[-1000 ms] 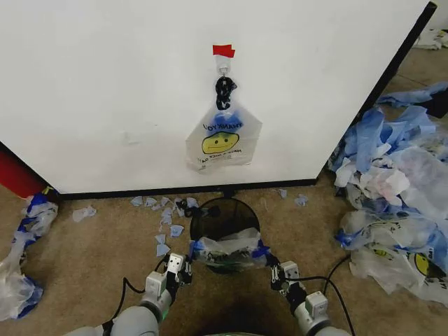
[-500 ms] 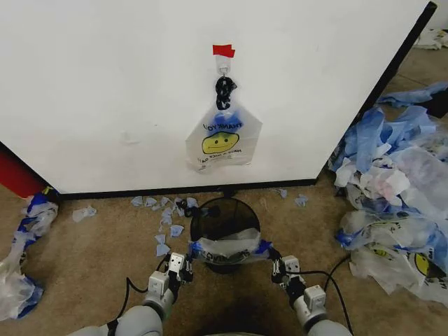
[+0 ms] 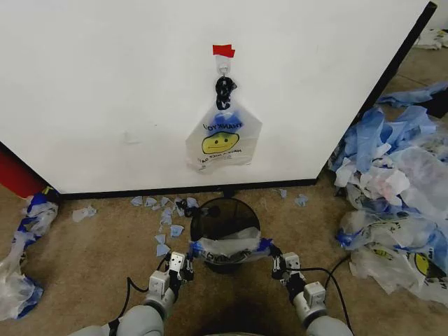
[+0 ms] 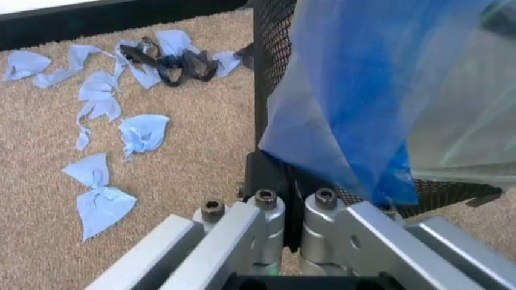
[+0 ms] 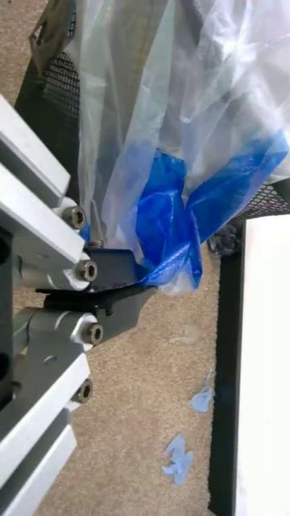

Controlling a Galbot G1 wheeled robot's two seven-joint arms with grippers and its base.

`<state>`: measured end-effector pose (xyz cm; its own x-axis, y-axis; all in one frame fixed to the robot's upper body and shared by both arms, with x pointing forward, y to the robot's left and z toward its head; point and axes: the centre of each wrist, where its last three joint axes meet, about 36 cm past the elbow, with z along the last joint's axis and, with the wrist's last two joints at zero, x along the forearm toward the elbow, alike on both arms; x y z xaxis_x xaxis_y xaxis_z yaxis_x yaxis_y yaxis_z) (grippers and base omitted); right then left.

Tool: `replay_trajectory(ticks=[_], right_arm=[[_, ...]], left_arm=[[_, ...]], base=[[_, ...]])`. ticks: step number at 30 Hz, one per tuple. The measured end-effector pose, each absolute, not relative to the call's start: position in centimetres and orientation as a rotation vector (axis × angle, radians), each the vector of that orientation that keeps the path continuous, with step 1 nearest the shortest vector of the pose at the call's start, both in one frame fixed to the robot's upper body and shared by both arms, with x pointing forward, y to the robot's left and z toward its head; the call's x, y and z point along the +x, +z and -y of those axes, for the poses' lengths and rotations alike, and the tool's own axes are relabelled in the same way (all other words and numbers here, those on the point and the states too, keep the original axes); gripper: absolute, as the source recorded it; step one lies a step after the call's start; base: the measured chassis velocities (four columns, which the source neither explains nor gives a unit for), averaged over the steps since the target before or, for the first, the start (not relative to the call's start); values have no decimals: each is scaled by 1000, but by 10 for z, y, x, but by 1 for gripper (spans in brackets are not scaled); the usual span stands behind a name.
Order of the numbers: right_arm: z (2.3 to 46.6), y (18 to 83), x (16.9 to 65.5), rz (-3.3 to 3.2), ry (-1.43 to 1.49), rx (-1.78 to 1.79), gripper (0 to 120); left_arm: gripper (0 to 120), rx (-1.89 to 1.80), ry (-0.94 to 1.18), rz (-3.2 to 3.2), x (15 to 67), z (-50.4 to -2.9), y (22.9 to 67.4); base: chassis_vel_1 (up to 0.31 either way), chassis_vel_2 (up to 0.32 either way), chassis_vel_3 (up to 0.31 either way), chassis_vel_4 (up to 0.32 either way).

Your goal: Pick up the garbage bag from the wall and place it over the trash bin.

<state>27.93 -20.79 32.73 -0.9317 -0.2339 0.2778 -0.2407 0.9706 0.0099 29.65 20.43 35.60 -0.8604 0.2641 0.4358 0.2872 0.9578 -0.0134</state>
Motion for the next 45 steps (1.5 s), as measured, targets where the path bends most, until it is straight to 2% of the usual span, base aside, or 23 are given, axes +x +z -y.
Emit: replay_trajectory(ticks=[4,6,7,8,16,17,21,23,25,28,31,35,45], right_arm=[[206,327,278,2844,44,321,0],[207,327,277,2845,49,318,1],[207,329,277,2847,52,318,7],[207,329,277,2847,52,318,7],[210,339,270,2850,56,328,39],[210,339,270,2850,56,328,39],[210,341,267,2847,61,331,53],[211,342,264,2845,65,332,66],[211,342,263,2843,67,332,69],[212,344,258,2839,69,333,79],[212,345,252,2839,68,339,94],[212,347,247,2839,67,346,100],[216,362,237,2862,62,357,100]], left_arm=[[0,-404,-82,2663,295,-204,356],[8,-408,-88,2662,295,-204,357],[13,-411,-90,2662,294,-204,358],[13,-411,-90,2662,294,-204,358],[47,-417,-98,2654,289,-206,364],[47,-417,-98,2654,289,-206,364],[59,-414,-101,2641,281,-208,366],[72,-412,-104,2631,275,-210,366],[74,-409,-109,2626,272,-212,367],[86,-395,-119,2617,265,-218,366],[98,-390,-120,2615,260,-218,365],[100,-389,-118,2618,257,-218,365],[100,-383,-152,2642,255,-226,371]], base=[[0,0,0,0],[0,0,0,0],[0,0,0,0],[0,0,0,0],[0,0,0,0],[0,0,0,0],[0,0,0,0],[0,0,0,0],[0,0,0,0],[0,0,0,0],[0,0,0,0],[0,0,0,0],[0,0,0,0]])
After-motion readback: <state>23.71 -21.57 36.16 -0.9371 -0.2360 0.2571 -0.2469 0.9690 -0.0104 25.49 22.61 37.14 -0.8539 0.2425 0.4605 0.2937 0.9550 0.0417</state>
